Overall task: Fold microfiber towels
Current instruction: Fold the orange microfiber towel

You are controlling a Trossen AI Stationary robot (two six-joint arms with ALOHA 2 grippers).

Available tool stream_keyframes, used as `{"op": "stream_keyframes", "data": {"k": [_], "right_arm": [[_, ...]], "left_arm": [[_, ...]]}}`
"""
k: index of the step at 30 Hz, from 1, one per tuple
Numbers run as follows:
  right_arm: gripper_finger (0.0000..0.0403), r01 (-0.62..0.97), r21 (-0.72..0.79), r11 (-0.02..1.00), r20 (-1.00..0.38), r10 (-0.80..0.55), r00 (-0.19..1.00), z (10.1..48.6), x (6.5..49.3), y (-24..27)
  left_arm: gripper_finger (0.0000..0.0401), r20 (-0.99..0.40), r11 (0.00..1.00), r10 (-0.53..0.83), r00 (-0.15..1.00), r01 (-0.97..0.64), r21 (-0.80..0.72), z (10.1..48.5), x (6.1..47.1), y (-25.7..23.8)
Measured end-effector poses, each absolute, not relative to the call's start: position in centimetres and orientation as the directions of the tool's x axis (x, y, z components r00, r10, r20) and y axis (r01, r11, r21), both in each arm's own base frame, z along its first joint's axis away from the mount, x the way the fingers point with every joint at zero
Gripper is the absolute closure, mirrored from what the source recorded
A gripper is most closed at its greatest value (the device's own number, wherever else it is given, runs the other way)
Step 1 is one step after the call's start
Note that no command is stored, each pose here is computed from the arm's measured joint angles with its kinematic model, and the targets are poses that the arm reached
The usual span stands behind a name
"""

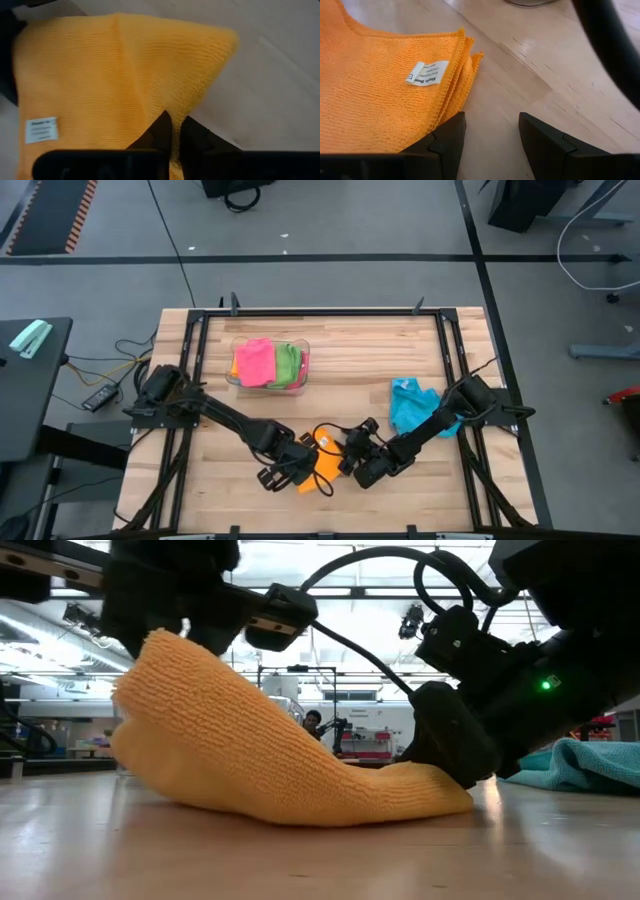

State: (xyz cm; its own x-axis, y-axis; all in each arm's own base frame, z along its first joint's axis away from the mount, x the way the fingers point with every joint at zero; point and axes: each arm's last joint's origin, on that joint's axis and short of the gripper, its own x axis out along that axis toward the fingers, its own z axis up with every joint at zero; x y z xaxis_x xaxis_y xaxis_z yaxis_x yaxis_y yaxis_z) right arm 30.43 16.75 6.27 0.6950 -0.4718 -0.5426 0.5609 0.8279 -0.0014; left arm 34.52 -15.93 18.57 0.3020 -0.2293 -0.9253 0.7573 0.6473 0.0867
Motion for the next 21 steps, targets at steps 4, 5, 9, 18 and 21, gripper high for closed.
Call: {"op": "stream_keyframes", "data": {"k": [4,5,9,18,21], "right_arm": [[0.0206,0.560,0.002,0.828,-0.542,-0.470,0.697,6.3,30.4,16.8],[0.0206,0.560,0.001,0.829,-0.542,-0.470,0.697,6.2,30.4,16.8],[0.0206,0.558,0.000,0.830,-0.542,-0.469,0.697,6.2,30.4,16.8],[0.0206,0.557,0.000,0.831,-0.542,-0.468,0.698,6.2,30.4,16.8],[0.0206,0.555,-0.003,0.832,-0.541,-0.468,0.699,6.2,30.4,16.8]], "left_arm": [[0.0365,-0.917,0.660,-0.232,0.324,0.745,0.096,18.7,34.9,-15.5],[0.0368,-0.916,0.663,-0.232,0.328,0.742,0.098,18.7,35.0,-15.4],[0.0382,-0.909,0.666,-0.235,0.343,0.738,0.106,18.7,35.2,-15.2],[0.0371,-0.878,0.685,-0.251,0.407,0.716,0.136,19.1,36.1,-14.7],[0.0372,-0.863,0.684,-0.258,0.434,0.713,0.154,19.2,36.5,-14.5]]}}
